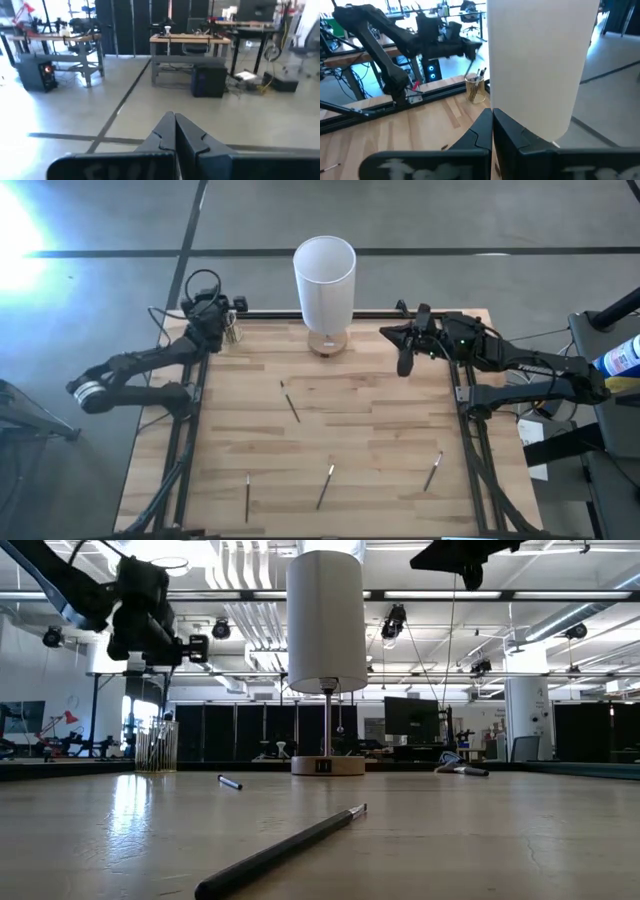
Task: Pick & Place Makeup Brushes
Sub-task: Put the eyeshadow brush into the makeup holder
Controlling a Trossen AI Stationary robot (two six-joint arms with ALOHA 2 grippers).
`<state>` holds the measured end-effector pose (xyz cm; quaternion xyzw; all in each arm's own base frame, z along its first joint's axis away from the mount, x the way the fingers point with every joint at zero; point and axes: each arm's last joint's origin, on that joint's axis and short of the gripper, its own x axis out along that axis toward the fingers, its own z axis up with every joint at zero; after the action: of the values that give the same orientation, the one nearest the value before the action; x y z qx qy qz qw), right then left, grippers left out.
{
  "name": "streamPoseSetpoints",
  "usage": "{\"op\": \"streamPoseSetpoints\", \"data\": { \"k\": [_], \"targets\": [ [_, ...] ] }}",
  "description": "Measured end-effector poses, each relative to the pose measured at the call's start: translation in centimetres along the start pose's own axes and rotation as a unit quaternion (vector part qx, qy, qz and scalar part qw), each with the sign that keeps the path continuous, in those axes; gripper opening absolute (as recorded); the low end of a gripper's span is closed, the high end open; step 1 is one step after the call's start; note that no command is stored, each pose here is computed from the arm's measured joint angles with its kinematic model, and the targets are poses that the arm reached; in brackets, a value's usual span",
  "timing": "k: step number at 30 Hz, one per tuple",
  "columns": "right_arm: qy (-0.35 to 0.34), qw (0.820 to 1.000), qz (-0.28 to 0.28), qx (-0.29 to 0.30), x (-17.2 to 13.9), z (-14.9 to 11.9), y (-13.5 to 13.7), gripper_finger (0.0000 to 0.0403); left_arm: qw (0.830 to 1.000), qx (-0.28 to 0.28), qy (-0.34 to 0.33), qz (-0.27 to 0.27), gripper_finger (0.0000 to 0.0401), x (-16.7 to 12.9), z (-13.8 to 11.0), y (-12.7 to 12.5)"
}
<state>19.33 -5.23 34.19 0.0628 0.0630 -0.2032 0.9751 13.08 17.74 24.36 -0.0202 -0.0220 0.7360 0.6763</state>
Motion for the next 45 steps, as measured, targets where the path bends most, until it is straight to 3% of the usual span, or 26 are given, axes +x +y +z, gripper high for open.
{"op": "streamPoseSetpoints", "data": {
  "k": [12,19,40,45],
  "targets": [
    [-0.016,1.000,-0.023,-0.008,-0.3,1.1,-0.1,0.0008,0.998,0.035,-0.023,0.038,0.0000,3.1,-2.2,-1.1],
    [-0.025,0.999,-0.023,-0.006,-0.5,1.7,0.0,0.0008,0.996,0.061,0.003,0.059,0.0000,3.7,-4.0,-1.4],
    [-0.014,1.000,-0.016,-0.003,-0.6,1.5,0.0,0.0008,0.992,0.086,0.074,0.052,0.0000,2.2,-7.6,-0.8],
    [-0.018,1.000,-0.004,0.002,-0.9,1.6,0.0,0.0008,0.992,0.066,0.091,0.051,0.0006,1.9,-7.5,-0.5]
  ]
}}
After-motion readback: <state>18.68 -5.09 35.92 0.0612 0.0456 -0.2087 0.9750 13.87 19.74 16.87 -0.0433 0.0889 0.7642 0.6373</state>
